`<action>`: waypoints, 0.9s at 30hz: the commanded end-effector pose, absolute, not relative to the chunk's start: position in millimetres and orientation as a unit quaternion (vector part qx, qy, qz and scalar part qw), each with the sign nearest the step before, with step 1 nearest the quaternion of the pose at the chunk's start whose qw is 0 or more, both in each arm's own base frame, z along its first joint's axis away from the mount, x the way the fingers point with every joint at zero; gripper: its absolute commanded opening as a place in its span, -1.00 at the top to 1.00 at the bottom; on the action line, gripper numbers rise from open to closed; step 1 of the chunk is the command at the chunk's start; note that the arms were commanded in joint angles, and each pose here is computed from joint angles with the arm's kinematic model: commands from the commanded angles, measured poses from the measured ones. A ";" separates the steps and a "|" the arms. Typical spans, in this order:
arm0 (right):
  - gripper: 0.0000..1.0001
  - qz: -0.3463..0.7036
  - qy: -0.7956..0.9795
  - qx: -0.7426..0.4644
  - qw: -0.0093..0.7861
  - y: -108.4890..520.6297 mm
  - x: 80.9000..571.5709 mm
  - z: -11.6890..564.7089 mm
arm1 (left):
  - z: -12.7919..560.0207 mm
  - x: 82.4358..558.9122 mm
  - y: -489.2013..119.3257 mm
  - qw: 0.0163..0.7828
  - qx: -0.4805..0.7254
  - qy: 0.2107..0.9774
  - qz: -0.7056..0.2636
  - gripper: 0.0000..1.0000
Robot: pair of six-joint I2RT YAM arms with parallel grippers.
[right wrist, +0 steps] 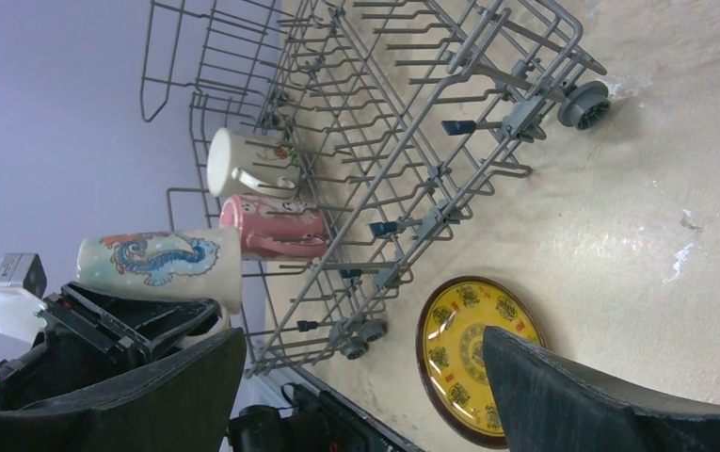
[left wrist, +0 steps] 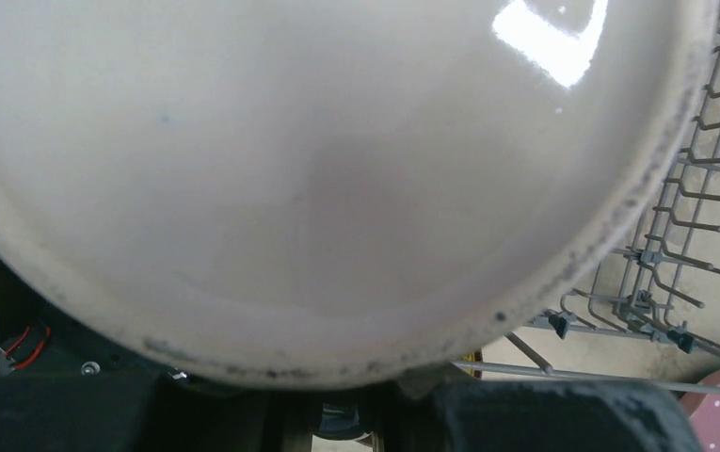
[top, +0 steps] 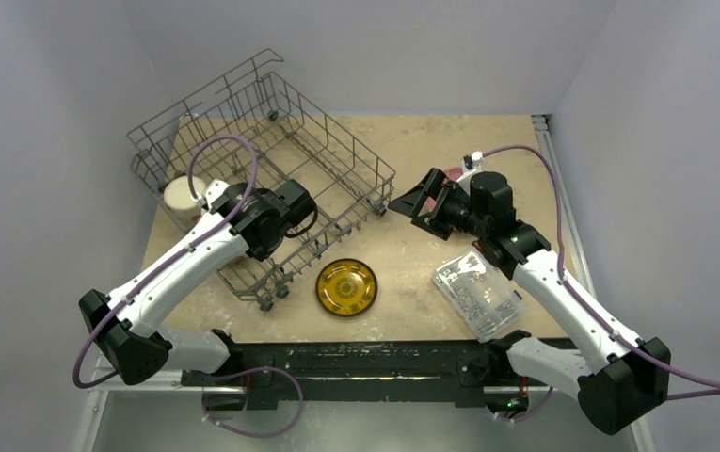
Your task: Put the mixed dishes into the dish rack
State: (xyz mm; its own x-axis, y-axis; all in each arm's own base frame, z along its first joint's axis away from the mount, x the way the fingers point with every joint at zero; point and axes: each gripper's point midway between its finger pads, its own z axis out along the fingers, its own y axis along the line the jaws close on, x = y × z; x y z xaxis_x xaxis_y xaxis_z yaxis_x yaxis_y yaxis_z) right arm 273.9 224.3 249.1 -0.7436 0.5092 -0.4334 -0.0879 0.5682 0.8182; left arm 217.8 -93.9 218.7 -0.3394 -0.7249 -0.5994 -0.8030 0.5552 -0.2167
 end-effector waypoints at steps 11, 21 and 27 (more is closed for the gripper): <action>-0.98 0.440 0.820 0.122 0.344 222.3 275.9 242.9 | 213.8 162.5 -32.2 0.314 -0.388 0.847 0.184 1.00; -0.98 0.439 0.820 0.130 0.345 221.7 278.1 241.4 | 197.4 153.7 -21.6 0.284 -0.374 0.853 0.226 1.00; -0.98 0.437 0.821 0.134 0.342 221.6 278.8 237.4 | 189.8 156.3 -18.7 0.284 -0.388 0.842 0.247 1.00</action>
